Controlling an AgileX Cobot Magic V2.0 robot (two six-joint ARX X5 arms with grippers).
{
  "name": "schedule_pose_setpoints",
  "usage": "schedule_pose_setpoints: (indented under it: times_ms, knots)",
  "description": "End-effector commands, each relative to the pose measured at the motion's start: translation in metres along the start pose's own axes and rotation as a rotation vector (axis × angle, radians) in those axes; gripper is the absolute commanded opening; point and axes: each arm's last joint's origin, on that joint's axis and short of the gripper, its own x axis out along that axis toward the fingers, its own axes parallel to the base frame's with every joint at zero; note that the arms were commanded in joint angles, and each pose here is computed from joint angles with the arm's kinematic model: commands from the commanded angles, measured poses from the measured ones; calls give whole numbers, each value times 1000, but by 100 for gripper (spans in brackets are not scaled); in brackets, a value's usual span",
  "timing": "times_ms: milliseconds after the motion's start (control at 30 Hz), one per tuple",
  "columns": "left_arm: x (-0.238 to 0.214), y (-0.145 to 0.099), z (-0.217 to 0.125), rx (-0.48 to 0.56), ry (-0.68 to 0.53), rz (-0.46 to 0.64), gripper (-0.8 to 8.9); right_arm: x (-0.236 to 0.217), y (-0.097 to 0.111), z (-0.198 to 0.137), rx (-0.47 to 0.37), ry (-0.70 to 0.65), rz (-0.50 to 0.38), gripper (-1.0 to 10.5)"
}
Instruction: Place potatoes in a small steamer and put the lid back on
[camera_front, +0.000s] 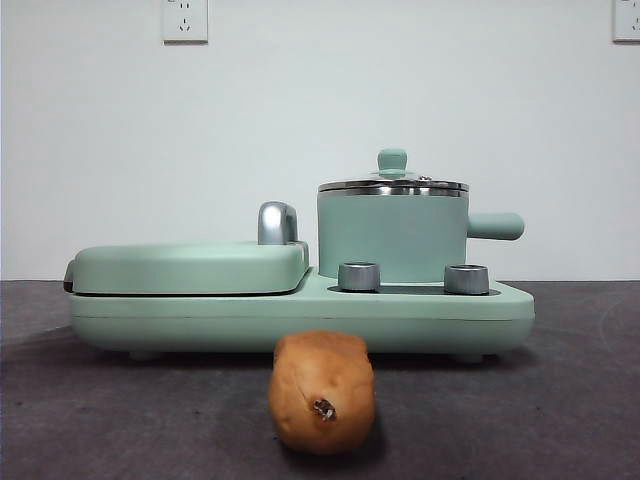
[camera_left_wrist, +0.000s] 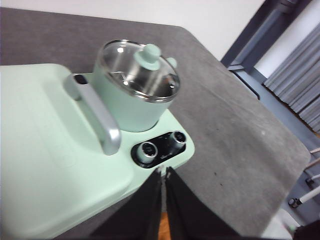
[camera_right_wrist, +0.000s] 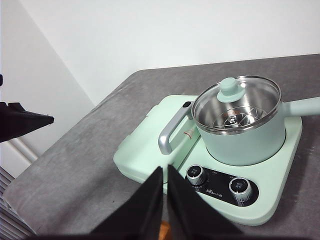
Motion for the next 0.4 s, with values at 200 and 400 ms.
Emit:
schedule_pose_setpoints:
  times_ms: [200, 400]
  knots:
    - [3, -7, 5, 45, 0, -46, 297, 0, 1, 3, -10, -1, 9, 250]
    - [5, -11, 5, 58, 3, -72, 491, 0, 1, 3, -7, -1, 5, 460]
